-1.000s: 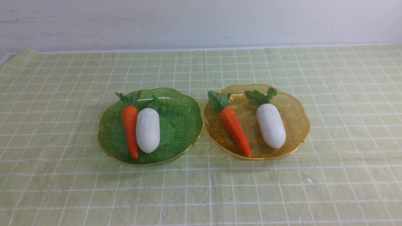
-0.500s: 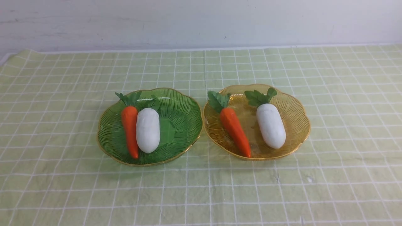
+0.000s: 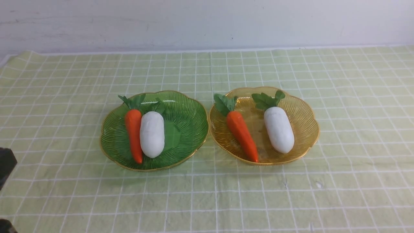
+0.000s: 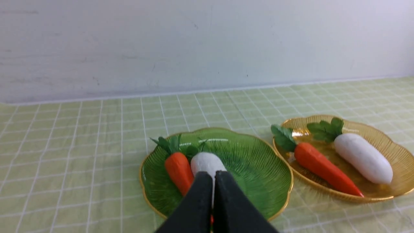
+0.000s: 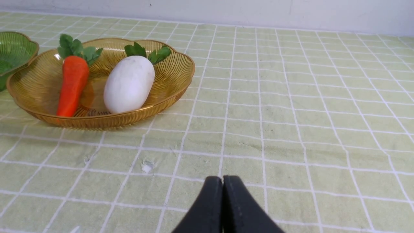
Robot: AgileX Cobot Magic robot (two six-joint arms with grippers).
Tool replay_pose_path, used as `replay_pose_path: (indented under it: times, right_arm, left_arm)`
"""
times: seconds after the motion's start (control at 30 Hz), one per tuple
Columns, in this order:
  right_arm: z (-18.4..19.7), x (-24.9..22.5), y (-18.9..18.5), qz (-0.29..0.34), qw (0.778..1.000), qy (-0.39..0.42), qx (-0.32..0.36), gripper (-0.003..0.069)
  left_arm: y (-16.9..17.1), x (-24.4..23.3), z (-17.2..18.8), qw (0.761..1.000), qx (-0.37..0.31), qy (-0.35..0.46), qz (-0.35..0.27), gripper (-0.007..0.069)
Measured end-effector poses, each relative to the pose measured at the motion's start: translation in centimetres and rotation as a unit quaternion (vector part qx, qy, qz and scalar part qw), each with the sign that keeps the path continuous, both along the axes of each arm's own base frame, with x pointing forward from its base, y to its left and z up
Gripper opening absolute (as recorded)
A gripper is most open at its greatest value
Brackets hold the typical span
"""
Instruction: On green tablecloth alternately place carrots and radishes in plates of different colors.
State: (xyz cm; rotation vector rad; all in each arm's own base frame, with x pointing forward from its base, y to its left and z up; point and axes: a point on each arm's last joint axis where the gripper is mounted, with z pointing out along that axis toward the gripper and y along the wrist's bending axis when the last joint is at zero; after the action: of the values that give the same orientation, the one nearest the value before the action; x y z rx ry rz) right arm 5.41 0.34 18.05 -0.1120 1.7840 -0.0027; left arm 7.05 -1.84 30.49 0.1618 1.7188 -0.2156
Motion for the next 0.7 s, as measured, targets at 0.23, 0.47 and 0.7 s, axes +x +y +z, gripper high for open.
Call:
replay_pose_path:
  times: [0.23, 0.47, 0.7]
  right_arm:
    - [0.0, 0.0, 0.0, 0.000, 1.000, 0.000, 0.000, -0.0015]
    - [0.0, 0.0, 0.0, 0.000, 1.000, 0.000, 0.000, -0.0015]
    - [0.0, 0.0, 0.0, 0.000, 1.000, 0.000, 0.000, -0.0015]
  left_arm:
    - [0.6, -0.3, -6.2, 0.999, 0.026, 0.029, 0.029, -0.0008]
    - [1.4, -1.1, -11.8, 0.996, 0.021, 0.022, 0.085, -0.0008]
    - [1.6, -1.7, -13.1, 0.993, 0.011, 0.058, 0.098, -0.0008]
